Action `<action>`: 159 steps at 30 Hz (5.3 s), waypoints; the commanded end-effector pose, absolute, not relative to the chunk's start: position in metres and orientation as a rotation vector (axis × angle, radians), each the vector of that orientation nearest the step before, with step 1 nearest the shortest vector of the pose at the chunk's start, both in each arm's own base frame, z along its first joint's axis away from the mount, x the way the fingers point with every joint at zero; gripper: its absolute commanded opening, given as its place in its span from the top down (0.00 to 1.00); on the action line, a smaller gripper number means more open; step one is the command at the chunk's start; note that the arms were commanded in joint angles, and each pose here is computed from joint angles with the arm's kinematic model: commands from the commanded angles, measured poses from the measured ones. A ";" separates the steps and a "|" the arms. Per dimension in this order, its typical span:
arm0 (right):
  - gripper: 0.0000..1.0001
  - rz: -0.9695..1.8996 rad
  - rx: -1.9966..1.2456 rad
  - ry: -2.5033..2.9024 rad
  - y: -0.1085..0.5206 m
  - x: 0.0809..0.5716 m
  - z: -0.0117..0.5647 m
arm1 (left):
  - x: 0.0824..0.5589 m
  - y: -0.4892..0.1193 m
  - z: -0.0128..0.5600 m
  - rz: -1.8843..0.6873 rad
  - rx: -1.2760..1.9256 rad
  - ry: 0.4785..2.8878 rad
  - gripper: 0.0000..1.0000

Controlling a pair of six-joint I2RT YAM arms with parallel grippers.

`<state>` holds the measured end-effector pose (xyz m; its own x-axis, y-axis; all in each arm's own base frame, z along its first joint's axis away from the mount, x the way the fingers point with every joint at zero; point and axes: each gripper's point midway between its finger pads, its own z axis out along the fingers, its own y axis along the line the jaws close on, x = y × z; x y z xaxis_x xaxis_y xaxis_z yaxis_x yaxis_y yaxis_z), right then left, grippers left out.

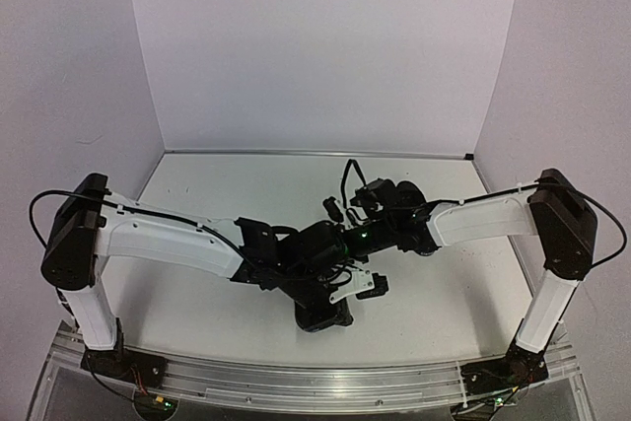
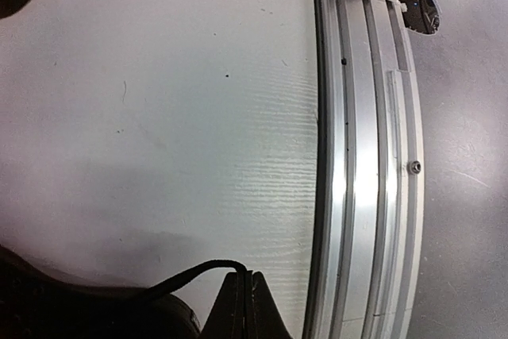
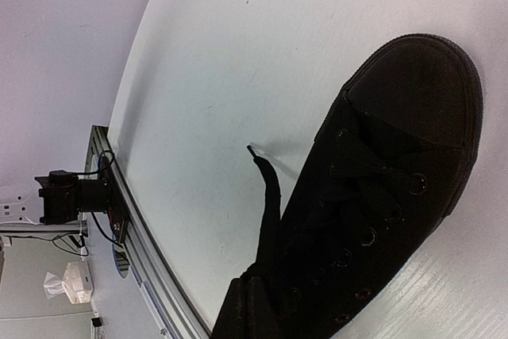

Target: Tie the shoes

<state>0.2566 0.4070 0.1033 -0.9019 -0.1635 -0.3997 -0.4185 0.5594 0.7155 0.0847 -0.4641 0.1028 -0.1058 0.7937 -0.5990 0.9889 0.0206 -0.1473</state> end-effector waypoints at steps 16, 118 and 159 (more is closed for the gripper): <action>1.00 1.305 -0.549 2.444 0.416 0.260 0.121 | 0.117 -0.508 0.148 -0.696 1.741 1.604 0.64; 0.72 0.985 -1.054 2.513 0.426 0.265 0.095 | 0.233 -0.364 0.125 -0.895 0.770 2.005 0.84; 1.00 1.026 -0.928 2.523 0.412 0.253 0.103 | 0.245 -0.349 0.101 -0.814 0.744 2.097 1.00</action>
